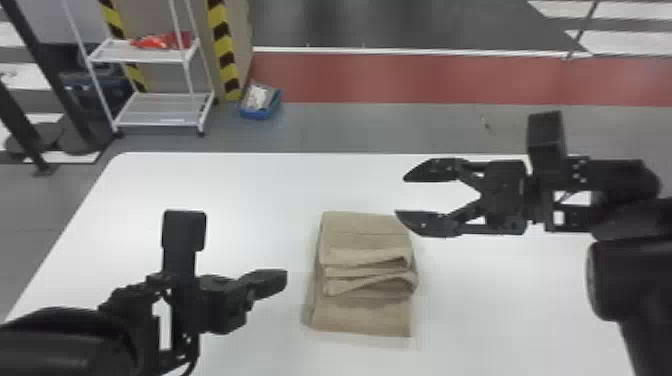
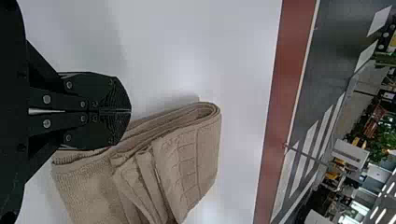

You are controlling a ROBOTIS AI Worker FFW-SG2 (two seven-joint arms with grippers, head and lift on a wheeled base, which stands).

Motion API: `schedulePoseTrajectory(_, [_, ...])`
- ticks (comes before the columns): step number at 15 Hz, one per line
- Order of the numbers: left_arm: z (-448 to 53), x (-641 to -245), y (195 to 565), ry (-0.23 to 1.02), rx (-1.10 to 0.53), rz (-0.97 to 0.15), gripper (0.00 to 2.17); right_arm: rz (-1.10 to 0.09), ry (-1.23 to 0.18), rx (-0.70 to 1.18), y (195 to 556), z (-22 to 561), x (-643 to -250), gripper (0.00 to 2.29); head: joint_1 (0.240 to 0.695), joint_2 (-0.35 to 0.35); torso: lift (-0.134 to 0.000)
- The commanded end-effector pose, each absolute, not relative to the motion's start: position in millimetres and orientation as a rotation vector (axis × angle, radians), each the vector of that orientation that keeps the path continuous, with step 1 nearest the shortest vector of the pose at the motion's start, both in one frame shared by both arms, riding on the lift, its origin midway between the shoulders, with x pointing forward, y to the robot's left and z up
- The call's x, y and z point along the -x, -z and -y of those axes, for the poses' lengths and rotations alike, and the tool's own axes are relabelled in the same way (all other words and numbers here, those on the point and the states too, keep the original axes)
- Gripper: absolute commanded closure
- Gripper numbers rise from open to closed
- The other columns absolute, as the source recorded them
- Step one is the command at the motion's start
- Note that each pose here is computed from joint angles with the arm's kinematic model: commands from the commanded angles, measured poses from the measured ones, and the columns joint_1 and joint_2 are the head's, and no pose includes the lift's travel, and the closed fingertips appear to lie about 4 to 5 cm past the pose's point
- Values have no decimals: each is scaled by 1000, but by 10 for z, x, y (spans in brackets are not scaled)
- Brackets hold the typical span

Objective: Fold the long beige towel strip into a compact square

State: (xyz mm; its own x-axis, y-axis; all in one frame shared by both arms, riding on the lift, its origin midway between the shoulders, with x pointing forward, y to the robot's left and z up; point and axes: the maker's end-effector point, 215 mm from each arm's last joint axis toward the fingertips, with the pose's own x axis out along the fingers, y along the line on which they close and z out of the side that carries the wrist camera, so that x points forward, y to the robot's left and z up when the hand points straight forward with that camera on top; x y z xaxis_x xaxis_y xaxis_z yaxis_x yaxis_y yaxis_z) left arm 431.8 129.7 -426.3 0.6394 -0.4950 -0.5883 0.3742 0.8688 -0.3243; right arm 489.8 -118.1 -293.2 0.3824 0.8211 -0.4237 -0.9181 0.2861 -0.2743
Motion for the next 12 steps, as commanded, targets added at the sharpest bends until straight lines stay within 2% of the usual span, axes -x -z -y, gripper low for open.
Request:
schedulePoseTrajectory(1, [-1369,-4350,4274,481,185,-737,1919,-280,-1242,683,3213,941,-4772,491,695,8,-124])
schedulePoseTrajectory(4, [-1519,-4420,4351,450,193,-755,1919,-340,-1274,836,3418,799,-4645,495,695,52,-124])
schedulePoseTrajectory(9, [-1622,-4488,4390,431,196,-761,1919,-403,-1305,873,3609,711,-4550,495,695,97,-124])
schedulePoseTrajectory(12, [-1662,-4510,4401,428,200,-764,1919,-477,-1334,889,3931,654,-4390,495,695,114,-124])
